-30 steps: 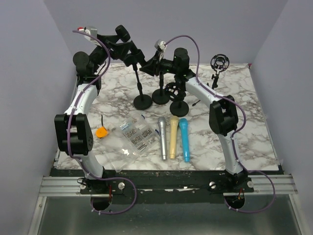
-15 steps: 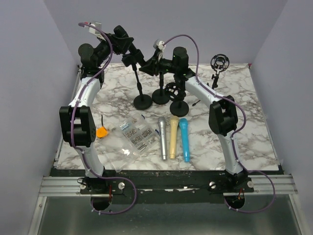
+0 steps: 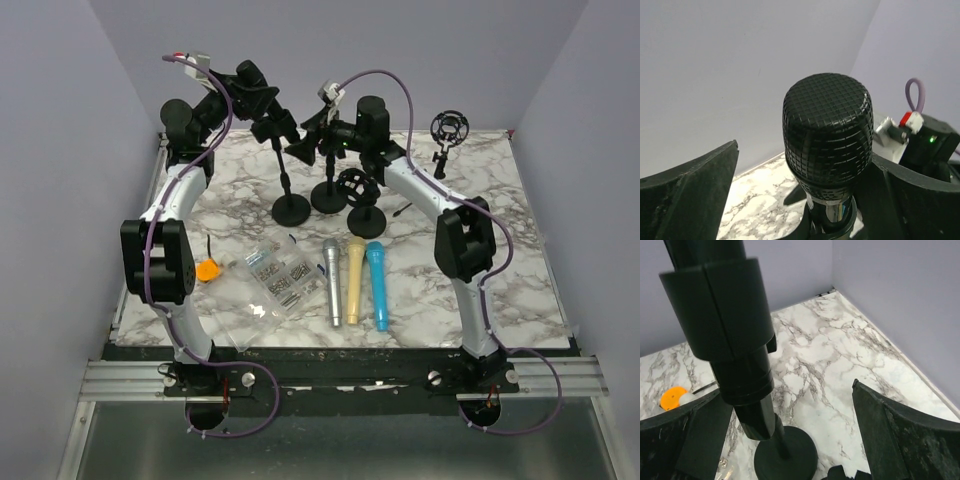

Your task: Remove the microphone from the stand

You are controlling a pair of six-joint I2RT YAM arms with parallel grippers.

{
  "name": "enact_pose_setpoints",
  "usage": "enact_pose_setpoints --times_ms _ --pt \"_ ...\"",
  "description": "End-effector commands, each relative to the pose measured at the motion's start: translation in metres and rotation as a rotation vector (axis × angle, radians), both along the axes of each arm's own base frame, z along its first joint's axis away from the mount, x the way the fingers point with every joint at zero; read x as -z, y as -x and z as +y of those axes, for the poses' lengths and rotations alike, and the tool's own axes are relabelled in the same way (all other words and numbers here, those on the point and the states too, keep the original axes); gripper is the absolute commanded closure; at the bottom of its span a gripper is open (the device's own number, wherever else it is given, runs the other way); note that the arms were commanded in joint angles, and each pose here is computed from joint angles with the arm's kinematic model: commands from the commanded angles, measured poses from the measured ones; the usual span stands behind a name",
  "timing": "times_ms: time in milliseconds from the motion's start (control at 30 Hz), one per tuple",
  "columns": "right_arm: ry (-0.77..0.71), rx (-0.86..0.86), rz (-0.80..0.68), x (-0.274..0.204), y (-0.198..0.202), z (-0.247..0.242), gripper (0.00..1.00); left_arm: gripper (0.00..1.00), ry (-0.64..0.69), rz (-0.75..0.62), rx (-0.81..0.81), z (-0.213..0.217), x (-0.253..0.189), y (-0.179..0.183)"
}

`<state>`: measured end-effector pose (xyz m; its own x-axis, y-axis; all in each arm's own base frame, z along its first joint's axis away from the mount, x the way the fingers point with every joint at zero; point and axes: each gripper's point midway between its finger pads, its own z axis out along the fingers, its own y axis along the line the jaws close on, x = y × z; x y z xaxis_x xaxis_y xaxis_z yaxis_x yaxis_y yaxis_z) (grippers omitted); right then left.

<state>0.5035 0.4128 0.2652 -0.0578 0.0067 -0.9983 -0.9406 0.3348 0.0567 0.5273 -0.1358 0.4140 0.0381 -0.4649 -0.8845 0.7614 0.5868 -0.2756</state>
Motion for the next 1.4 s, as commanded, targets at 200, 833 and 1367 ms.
enact_pose_setpoints --times_ms 200,833,1367 --pt "0.03 0.114 -0.071 -0.079 0.017 -0.011 0.0 0.02 -0.014 -0.061 0.052 0.012 -0.018 0.054" --pt "0.026 0.277 -0.23 -0.14 0.02 0.034 0.01 0.02 0.041 -0.017 -0.02 0.041 0.023 0.095" --pt "-0.015 0.252 -0.305 -0.139 0.018 0.055 0.49 0.05 -0.156 -0.099 0.136 0.018 0.075 0.086"
